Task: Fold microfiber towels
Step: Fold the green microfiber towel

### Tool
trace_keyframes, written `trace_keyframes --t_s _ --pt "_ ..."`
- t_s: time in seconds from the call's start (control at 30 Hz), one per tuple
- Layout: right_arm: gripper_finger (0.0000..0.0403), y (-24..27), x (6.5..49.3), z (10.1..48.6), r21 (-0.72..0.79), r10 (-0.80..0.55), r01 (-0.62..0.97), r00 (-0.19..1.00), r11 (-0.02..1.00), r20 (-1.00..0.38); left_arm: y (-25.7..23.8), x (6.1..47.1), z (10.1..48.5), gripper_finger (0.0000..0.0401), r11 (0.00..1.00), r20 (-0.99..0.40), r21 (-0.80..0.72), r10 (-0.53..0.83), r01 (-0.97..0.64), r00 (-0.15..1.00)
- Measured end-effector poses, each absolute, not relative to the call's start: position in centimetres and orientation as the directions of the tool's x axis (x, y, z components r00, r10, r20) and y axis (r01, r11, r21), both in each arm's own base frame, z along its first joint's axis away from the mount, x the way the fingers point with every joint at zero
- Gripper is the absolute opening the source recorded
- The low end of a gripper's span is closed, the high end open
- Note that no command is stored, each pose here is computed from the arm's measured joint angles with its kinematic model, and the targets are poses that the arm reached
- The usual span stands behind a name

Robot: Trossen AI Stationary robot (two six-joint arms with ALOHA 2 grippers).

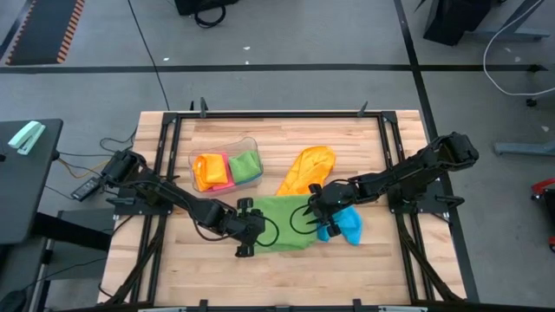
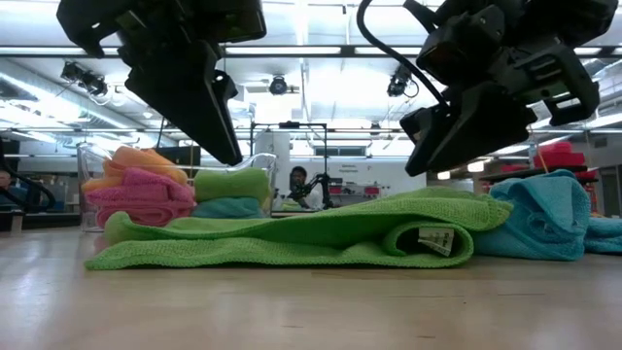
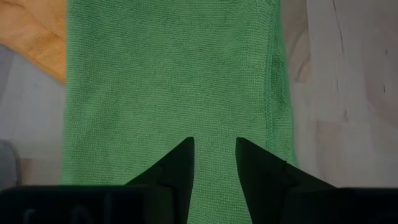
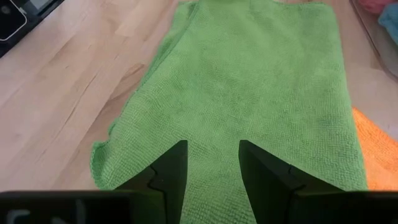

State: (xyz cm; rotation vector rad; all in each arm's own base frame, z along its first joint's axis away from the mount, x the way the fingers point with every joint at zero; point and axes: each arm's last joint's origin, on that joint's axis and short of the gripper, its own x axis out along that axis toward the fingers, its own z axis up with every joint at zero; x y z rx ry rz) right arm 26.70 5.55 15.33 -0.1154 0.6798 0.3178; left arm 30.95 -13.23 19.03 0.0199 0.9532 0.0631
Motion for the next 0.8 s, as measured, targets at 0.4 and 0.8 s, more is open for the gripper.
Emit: trace_keyframes --t_s 0.4,0.8 --pt "0.0152 6.6 26.5 15.4 -0.023 0.281 -0.379 0.724 0.925 -0.630 -13.2 31.0 19.0 0.0131 0.998 -0.814 0.045 0.063 -0.045 0.577" --pt "0.0152 6.5 26.5 15.4 0.003 0.277 -0.354 0.727 0.935 -0.628 -13.2 31.0 19.0 0.0127 0.998 -0.813 0.044 0.062 -0.045 0.578"
